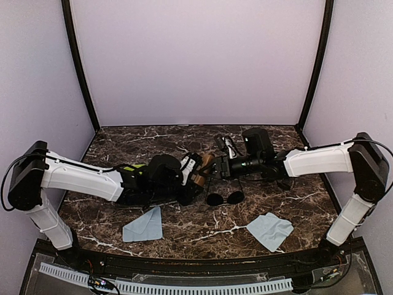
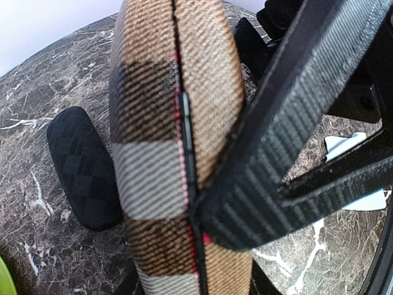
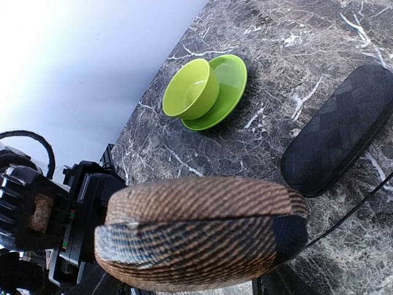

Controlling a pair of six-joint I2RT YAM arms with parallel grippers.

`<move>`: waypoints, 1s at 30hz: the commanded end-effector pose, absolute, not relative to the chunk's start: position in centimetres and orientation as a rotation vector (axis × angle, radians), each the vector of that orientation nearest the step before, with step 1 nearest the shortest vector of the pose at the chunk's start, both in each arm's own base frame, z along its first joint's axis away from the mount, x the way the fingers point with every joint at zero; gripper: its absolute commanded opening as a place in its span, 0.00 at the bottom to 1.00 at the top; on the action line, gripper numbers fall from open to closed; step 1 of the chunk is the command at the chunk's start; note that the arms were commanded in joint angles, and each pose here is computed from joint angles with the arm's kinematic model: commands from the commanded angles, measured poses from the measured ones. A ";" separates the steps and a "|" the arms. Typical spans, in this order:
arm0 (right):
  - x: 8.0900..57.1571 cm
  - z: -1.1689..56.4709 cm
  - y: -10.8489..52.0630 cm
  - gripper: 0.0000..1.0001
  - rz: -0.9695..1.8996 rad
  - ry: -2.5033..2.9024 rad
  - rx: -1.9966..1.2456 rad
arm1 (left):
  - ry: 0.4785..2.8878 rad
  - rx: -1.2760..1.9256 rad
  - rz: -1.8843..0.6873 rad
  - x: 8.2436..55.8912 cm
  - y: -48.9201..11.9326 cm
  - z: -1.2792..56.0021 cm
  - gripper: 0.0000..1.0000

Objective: Organize the sunglasses
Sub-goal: Adjust the sunglasses case.

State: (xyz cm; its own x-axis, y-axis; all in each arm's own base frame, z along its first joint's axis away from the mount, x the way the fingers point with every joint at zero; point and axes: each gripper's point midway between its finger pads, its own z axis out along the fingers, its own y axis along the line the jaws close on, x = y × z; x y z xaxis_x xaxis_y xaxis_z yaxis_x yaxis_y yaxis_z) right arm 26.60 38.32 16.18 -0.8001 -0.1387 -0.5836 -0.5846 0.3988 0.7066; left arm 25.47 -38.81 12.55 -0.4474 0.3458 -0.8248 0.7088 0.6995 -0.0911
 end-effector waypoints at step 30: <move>22.0 23.0 37.5 0.77 1.663 1.801 -0.985 | 1.816 0.906 -1.835 17.5 -40.1 20.2 0.00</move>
State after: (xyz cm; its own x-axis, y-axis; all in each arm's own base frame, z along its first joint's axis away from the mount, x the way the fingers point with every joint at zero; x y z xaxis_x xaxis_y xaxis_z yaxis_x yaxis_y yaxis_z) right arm 22.81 37.16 22.09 -0.6215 -0.1955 -0.7586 -0.7811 0.0800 0.6193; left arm 18.33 -39.90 18.24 -0.7261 0.1671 -0.6670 0.6798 0.0292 -0.7328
